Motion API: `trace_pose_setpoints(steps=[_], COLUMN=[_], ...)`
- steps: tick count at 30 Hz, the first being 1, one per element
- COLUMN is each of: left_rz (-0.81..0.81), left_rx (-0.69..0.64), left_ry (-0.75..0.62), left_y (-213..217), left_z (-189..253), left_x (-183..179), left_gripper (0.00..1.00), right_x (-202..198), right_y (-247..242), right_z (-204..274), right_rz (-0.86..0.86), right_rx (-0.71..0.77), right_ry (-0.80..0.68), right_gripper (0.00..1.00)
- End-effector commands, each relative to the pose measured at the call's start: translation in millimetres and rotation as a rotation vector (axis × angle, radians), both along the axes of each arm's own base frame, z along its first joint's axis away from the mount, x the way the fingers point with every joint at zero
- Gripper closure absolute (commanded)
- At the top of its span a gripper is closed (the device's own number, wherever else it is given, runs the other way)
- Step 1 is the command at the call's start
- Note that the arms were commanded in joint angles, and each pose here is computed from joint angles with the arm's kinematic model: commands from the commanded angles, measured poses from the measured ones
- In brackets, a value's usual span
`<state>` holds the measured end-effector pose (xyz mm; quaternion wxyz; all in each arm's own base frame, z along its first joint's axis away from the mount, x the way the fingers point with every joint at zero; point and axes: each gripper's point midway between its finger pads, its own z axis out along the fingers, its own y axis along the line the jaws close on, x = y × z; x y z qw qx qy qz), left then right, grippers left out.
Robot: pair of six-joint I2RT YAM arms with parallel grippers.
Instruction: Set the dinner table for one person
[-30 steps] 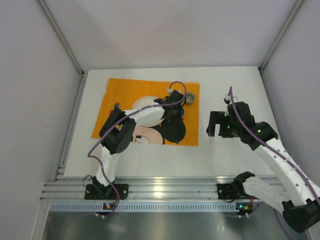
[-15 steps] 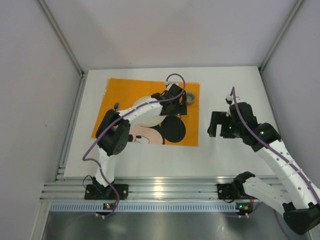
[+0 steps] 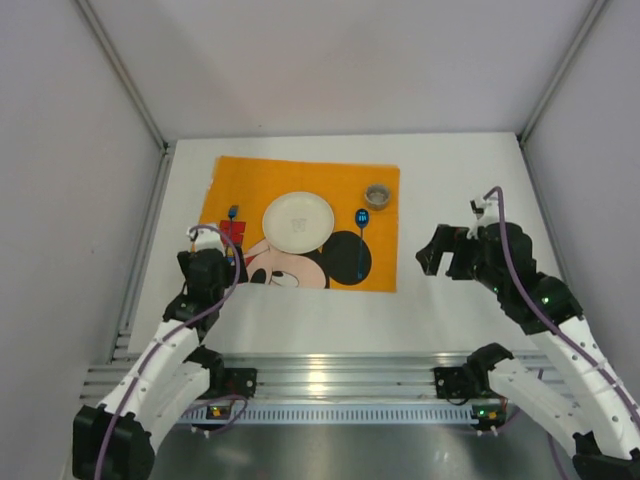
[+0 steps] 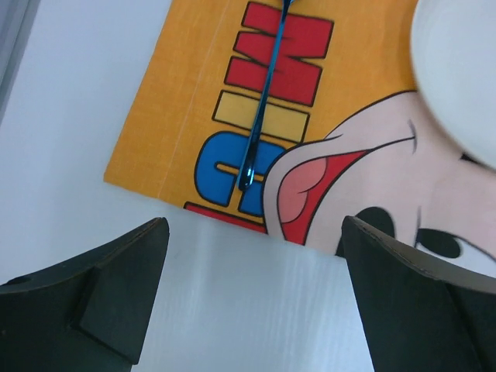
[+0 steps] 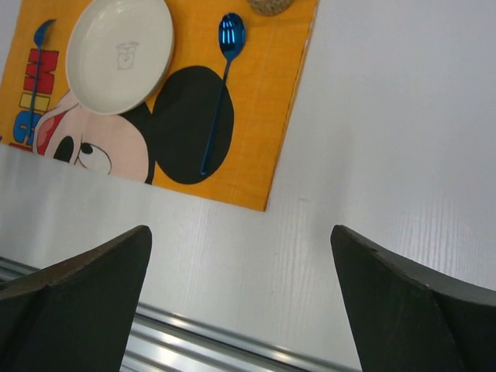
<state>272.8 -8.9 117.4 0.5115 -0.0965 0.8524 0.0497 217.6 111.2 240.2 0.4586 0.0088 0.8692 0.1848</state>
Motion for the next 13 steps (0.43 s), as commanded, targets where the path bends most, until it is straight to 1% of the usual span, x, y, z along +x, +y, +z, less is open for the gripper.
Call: trace_pose_setpoints(steps=[1, 2, 3, 6, 7, 12, 13], left_rz=[-0.044, -0.004, 0.025, -0.014, -0.005, 0.017, 0.007], left_rx=[0.048, 0.028, 0.018, -0.013, -0.006, -0.028, -0.02], left_ry=[-0.235, -0.247, -0.239, -0.161, -0.142, -0.158, -0.149], left_y=[2.3, 7.3, 13.6, 8.6, 11.1, 16.0, 15.7], left_z=[33.4, 30.9, 25.0, -3.6, -15.7, -26.0, -29.3], left_x=[22.4, 22.3, 21.3, 24.1, 25.3, 38.2, 39.3], left_gripper=[0.02, 0.02, 0.02, 0.02, 0.01, 0.02, 0.02], right_x=[-11.1, -15.1, -17.2, -20.1, -19.7, -17.1, -14.4], right_y=[0.1, -0.3, -0.3, -1.0, -2.4, -4.0, -9.5], right_z=[-6.3, -2.0, -6.6, -3.2, -1.9, 7.5, 7.9], right_rz=[-0.006, -0.003, 0.0, 0.004, -0.002, 0.007, -0.026], right_rx=[0.078, 0.101, 0.103, 0.111, 0.107, 0.08, 0.068], right_ry=[-0.031, -0.057, -0.052, -0.066, -0.07, -0.093, -0.096], right_gripper=[0.0, 0.0, 0.0, 0.0, 0.0, 0.0, 0.0])
